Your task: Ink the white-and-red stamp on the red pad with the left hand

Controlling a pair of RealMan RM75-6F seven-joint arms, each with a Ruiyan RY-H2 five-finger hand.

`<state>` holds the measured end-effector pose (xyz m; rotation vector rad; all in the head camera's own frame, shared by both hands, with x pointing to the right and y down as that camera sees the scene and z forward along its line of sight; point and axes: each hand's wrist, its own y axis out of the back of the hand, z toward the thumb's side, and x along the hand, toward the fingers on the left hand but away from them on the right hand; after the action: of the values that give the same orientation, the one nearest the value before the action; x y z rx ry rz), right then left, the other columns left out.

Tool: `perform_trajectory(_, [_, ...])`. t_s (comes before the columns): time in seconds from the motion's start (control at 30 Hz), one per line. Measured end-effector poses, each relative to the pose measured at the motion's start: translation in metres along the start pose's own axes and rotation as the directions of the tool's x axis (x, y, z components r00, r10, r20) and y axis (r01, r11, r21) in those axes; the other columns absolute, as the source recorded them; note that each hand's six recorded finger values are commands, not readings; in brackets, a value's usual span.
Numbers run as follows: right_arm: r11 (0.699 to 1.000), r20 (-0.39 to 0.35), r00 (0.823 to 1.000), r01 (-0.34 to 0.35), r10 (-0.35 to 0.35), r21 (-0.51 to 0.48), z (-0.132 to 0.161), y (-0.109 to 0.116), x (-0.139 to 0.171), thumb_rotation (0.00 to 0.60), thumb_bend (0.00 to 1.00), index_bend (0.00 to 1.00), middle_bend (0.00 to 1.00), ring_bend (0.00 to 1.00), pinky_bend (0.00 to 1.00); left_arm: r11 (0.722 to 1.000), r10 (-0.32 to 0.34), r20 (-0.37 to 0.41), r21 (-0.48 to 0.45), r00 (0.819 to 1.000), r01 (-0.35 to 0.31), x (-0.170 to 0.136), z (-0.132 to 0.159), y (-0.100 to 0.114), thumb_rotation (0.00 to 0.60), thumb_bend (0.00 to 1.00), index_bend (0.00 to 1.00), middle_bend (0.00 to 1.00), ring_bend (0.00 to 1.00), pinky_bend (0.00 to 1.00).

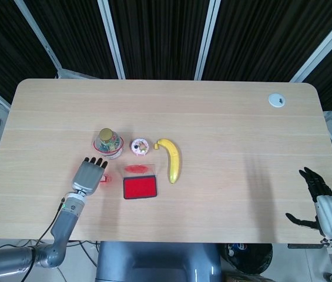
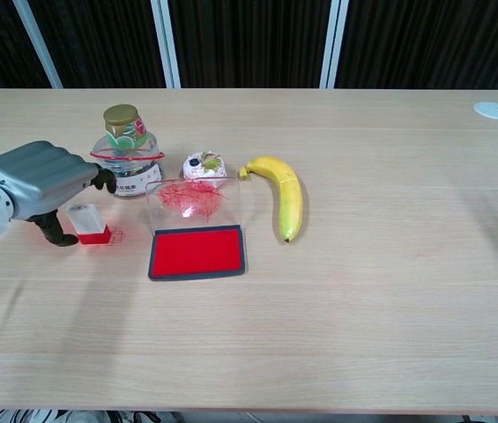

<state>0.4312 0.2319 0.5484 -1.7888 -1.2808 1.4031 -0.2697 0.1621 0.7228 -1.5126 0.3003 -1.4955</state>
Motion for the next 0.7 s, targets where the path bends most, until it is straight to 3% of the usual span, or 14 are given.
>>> perform_trajectory(0.37, [1.0,-0.007,1.0,0.002,-0.001,0.017,0.0,0.0,0.001,0.6,0.13,0.0,0.0,0.0,0.18,0.982,0.094,-0.06,-0.156,0.994,-0.103,-0.043,-0.043,0.026,0.6,0.14,0.06,0.08,0.11,0.21])
perform_trajectory(0.53, [0.998,-0.017,1.0,0.013,-0.012,0.054,0.0,0.002,0.0,0.6,0.13,0.0,0.0,0.0,0.18,0.955,0.158,-0.124,-0.231,0.98,-0.184,-0.081,-0.082,0.034,0.6,0.13,0.0,0.0,0.01,0.08])
perform_trajectory(0.7, [0.995,-0.035,0.999,0.028,-0.025,0.097,0.003,0.001,0.002,0.6,0.13,0.0,0.0,0.0,0.18,0.93,0.189,-0.198,-0.28,0.962,-0.24,-0.13,-0.12,0.03,0.6,0.13,0.0,0.0,0.0,0.0])
